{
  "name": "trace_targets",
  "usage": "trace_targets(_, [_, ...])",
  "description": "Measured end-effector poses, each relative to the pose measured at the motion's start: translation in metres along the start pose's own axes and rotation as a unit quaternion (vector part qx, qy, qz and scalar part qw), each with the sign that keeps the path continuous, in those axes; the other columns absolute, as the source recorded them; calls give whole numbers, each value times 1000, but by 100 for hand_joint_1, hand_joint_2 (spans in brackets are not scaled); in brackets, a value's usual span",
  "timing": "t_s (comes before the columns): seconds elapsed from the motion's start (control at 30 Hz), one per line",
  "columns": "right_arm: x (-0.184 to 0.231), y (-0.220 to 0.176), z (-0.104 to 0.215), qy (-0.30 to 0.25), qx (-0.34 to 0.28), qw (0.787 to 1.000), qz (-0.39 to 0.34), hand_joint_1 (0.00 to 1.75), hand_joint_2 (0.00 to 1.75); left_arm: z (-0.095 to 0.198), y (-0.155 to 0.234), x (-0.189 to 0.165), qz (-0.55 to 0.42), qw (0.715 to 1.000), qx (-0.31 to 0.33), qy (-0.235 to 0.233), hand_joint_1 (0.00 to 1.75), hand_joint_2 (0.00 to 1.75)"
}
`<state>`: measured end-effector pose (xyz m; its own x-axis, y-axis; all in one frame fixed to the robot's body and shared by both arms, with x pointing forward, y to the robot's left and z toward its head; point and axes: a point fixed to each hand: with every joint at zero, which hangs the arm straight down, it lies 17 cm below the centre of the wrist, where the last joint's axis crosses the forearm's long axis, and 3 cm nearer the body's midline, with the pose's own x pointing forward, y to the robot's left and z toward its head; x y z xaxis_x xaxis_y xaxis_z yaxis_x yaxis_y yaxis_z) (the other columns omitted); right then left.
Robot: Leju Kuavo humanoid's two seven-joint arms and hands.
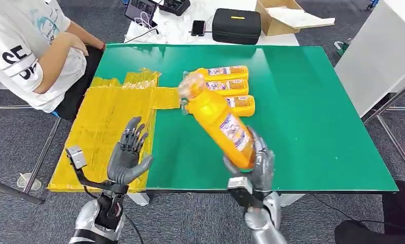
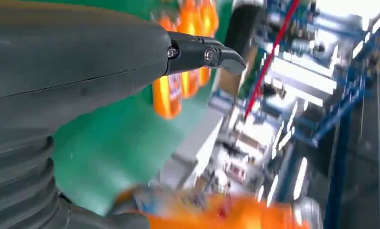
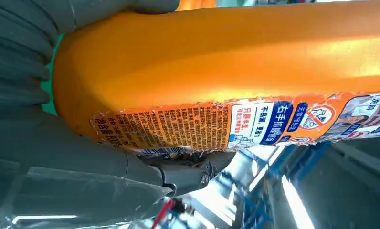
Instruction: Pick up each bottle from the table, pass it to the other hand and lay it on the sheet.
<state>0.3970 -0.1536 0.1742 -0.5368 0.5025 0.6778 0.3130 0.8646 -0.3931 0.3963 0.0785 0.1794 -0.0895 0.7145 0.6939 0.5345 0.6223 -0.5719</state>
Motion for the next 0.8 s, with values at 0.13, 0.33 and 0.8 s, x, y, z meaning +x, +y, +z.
trace_targets(0.13, [11, 36, 10, 2, 32, 999, -24, 175, 175, -5, -13, -4, 22, 999, -29, 9, 0, 175])
trace_targets(0.33, [23, 68, 21, 1, 69, 997, -43, 175, 175, -4, -21, -14, 26, 998, -49, 25, 0, 175])
trace_targets(0.8, [49, 127, 37, -32, 150, 987, -45, 175, 175, 3, -30, -29, 47, 993, -91, 56, 0, 175])
